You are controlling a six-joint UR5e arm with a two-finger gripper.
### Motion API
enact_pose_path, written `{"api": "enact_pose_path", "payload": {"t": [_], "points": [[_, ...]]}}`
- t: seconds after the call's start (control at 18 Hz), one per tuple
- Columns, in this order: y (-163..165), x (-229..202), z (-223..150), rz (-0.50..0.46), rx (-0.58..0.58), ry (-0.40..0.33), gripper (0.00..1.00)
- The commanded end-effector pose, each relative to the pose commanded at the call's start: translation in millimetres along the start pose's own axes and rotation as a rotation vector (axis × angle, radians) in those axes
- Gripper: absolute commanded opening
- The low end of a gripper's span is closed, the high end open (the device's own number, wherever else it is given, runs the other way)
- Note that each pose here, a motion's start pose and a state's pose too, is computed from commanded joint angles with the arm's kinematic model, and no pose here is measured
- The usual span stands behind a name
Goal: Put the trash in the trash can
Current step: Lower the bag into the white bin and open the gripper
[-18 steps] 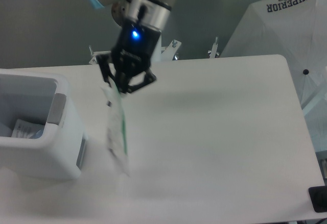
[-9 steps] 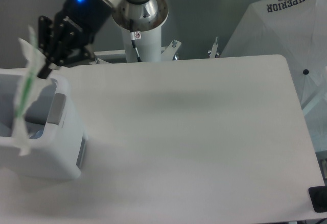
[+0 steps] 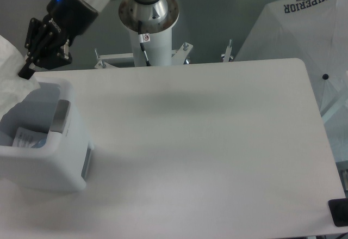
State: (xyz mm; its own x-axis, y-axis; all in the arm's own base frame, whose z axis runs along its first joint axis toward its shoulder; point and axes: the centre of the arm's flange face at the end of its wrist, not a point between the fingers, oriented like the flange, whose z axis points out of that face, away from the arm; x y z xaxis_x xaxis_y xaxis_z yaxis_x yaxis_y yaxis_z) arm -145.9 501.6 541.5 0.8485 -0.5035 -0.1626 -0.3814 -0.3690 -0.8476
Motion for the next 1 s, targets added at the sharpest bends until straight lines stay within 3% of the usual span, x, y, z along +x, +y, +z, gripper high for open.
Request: {"api": "enact_pose_path", "payload": {"t": [0.56,1.0], "points": [[11,12,20,0.081,-0.084,0.04,0.0],[9,25,34,0.067,-0.135,0.097,0.0]]}}
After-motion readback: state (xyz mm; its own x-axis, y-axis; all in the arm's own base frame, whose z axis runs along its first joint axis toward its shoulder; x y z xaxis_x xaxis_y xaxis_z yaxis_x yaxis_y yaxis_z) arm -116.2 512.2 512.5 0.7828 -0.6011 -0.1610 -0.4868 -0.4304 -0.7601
